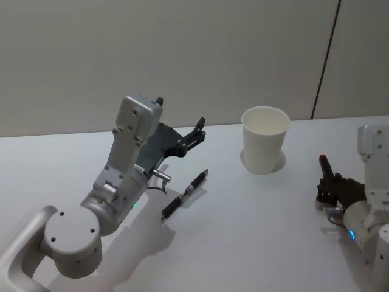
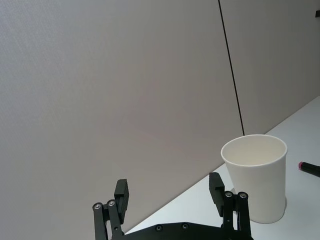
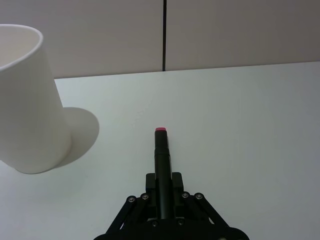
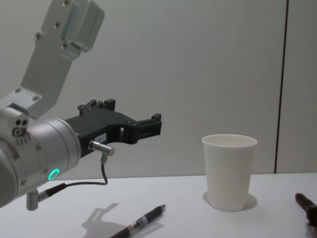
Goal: Place the pen into the pen holder.
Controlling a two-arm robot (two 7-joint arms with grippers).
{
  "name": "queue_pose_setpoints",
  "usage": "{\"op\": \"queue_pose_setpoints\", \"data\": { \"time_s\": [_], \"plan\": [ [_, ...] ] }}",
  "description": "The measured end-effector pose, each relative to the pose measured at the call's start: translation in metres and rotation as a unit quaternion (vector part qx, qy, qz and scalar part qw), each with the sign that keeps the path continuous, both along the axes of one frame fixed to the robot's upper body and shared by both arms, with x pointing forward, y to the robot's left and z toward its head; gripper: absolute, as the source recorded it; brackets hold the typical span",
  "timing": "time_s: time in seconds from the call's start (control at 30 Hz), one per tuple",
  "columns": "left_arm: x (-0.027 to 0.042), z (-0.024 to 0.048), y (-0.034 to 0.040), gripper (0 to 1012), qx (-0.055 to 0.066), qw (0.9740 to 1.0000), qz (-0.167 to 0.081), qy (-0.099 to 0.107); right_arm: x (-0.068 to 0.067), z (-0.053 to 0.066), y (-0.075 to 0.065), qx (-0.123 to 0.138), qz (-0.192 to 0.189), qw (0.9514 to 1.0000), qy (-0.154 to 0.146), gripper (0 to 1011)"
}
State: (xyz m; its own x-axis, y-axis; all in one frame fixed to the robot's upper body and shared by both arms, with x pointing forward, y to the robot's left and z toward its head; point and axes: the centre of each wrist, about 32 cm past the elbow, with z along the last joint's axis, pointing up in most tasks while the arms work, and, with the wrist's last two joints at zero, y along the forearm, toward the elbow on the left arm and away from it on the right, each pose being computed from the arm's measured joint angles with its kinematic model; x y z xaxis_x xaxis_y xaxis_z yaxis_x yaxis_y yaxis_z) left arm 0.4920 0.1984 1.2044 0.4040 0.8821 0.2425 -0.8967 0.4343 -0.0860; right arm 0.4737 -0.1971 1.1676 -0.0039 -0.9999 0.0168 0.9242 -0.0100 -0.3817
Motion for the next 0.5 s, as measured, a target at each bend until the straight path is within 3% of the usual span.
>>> {"op": "queue_pose_setpoints", "data": {
  "time_s": [0.27, 0.5],
  "plan": [
    [0.0, 0.0, 0.0, 1001, 0.0, 1.0, 0.0, 0.0, -0.0006, -0.0006, -0.0008, -0.001, 0.009, 0.9998, -0.016, 172],
    [0.0, 0.0, 0.0, 1001, 0.0, 1.0, 0.0, 0.0, -0.0002, 0.0, -0.0035, -0.001, 0.019, 0.9986, -0.05, 172]
  ]
}}
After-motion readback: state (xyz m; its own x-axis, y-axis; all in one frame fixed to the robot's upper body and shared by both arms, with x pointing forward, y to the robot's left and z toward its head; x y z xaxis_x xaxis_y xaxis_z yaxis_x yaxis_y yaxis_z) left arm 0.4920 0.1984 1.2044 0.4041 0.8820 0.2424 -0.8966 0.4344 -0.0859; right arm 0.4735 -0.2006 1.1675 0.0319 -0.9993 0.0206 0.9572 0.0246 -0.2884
